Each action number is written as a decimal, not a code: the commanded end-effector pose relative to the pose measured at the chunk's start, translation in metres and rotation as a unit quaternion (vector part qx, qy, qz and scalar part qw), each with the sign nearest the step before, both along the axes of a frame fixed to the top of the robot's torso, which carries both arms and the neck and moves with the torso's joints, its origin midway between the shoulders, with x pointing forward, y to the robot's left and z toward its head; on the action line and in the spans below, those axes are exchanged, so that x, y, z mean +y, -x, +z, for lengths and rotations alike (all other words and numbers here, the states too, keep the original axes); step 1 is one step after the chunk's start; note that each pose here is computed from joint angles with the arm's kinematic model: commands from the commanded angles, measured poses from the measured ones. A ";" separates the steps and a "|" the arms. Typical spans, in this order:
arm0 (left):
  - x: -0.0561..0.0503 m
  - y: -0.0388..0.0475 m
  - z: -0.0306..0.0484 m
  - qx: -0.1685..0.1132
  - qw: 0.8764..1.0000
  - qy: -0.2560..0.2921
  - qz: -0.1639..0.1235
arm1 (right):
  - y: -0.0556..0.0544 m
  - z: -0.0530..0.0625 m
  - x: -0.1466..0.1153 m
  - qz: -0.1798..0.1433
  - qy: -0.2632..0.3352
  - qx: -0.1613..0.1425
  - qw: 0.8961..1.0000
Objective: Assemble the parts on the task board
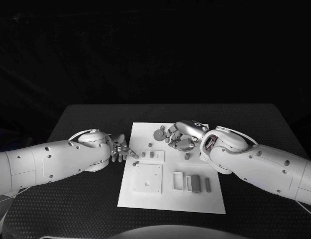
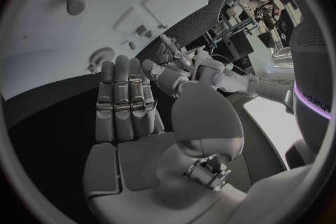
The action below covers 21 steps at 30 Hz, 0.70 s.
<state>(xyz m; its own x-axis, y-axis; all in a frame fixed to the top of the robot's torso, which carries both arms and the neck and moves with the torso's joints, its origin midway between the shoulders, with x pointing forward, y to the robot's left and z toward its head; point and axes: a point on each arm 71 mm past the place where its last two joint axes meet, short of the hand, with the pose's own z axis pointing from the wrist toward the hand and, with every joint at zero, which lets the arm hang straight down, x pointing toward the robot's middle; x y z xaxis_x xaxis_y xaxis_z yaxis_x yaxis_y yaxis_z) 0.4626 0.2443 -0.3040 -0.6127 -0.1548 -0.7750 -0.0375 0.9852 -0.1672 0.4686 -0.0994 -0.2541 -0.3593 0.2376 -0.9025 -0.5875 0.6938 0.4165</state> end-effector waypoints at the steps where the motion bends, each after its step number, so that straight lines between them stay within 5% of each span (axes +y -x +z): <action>1: -0.008 0.0008 -0.0002 0.003 1.000 0.007 -0.016 | 0.001 0.000 0.001 0.005 0.004 0.001 1.000; 21: -0.032 0.0004 -0.0013 -0.013 0.996 -0.046 -0.074 | 0.001 0.000 0.001 0.005 0.004 0.002 1.000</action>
